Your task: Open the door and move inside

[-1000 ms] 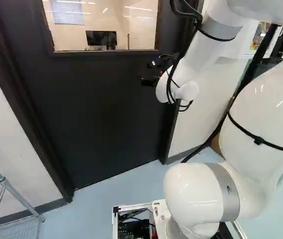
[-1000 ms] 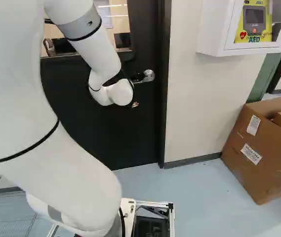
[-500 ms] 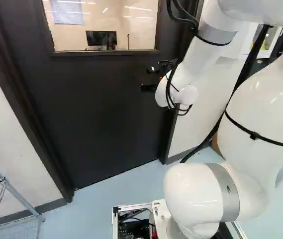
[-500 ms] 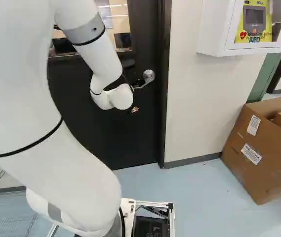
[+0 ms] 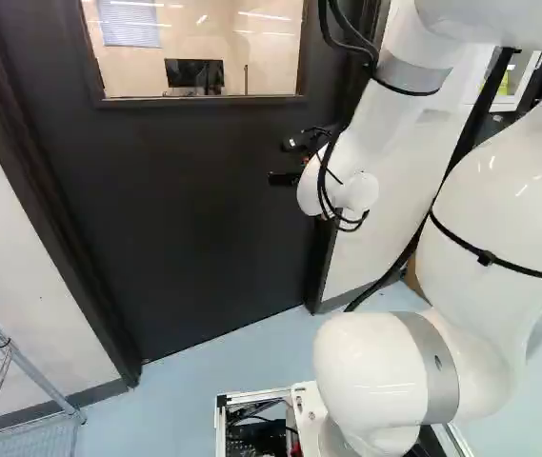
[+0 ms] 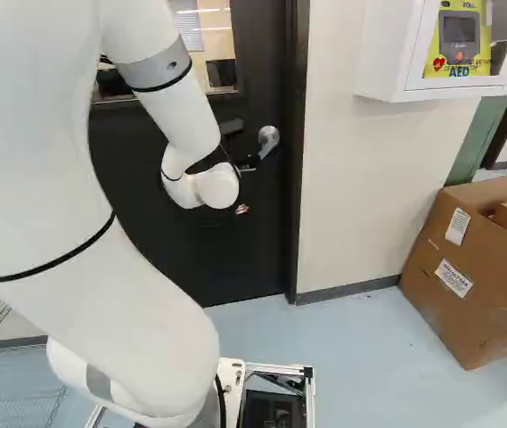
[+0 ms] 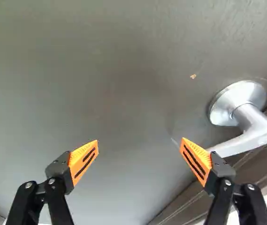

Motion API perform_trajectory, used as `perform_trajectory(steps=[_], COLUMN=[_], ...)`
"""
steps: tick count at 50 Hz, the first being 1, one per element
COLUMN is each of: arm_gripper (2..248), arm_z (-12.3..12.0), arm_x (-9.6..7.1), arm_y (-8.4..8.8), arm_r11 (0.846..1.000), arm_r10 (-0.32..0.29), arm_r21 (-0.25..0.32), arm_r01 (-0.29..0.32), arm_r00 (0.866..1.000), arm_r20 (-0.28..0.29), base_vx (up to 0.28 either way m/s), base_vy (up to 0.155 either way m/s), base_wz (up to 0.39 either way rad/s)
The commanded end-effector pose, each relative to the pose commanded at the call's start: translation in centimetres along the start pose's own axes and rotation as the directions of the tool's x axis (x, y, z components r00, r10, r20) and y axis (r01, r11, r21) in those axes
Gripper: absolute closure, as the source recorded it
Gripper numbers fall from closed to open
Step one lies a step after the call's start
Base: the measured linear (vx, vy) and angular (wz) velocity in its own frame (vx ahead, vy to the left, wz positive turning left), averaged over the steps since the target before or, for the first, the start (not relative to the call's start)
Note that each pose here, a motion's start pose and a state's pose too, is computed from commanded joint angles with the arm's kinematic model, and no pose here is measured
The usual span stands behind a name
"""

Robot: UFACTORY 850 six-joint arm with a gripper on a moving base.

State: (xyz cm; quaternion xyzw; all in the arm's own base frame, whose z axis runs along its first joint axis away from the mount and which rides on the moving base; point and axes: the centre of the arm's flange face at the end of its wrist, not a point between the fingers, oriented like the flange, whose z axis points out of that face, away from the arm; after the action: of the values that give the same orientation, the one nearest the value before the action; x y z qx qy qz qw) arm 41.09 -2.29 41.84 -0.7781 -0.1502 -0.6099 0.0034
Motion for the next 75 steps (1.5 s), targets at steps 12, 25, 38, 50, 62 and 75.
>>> perform_trajectory(steps=[12, 25, 38, 50, 62, 75], arm_gripper=[3, 3, 3, 3, 3, 3], arm_z=[0.2, 0.7, -0.5, -1.6, -2.2, -2.9], arm_x=[-1.2, -2.4, -2.8, -1.9, -0.8, 0.3], arm_y=[-0.2, -0.4, -0.8, -0.9, -0.8, -0.7], arm_r11=[1.000, 1.000, 1.000, 1.000, 1.000, 1.000], arm_r10=[0.009, 0.019, 0.020, 0.013, 0.004, -0.007], arm_r21=[0.007, 0.015, 0.013, 0.005, -0.003, -0.012], arm_r01=[-0.009, -0.019, -0.021, -0.013, -0.004, 0.007], arm_r00=[1.000, 0.998, 0.998, 0.999, 1.000, 1.000], arm_r20=[0.028, 0.057, 0.061, 0.036, 0.008, -0.023], base_vx=[0.000, 0.000, 0.000, 0.000, 0.000, 0.000], base_vy=[0.000, 0.000, 0.000, 0.000, 0.000, 0.000], base_wz=[0.000, 0.000, 0.000, 0.000, 0.000, 0.000])
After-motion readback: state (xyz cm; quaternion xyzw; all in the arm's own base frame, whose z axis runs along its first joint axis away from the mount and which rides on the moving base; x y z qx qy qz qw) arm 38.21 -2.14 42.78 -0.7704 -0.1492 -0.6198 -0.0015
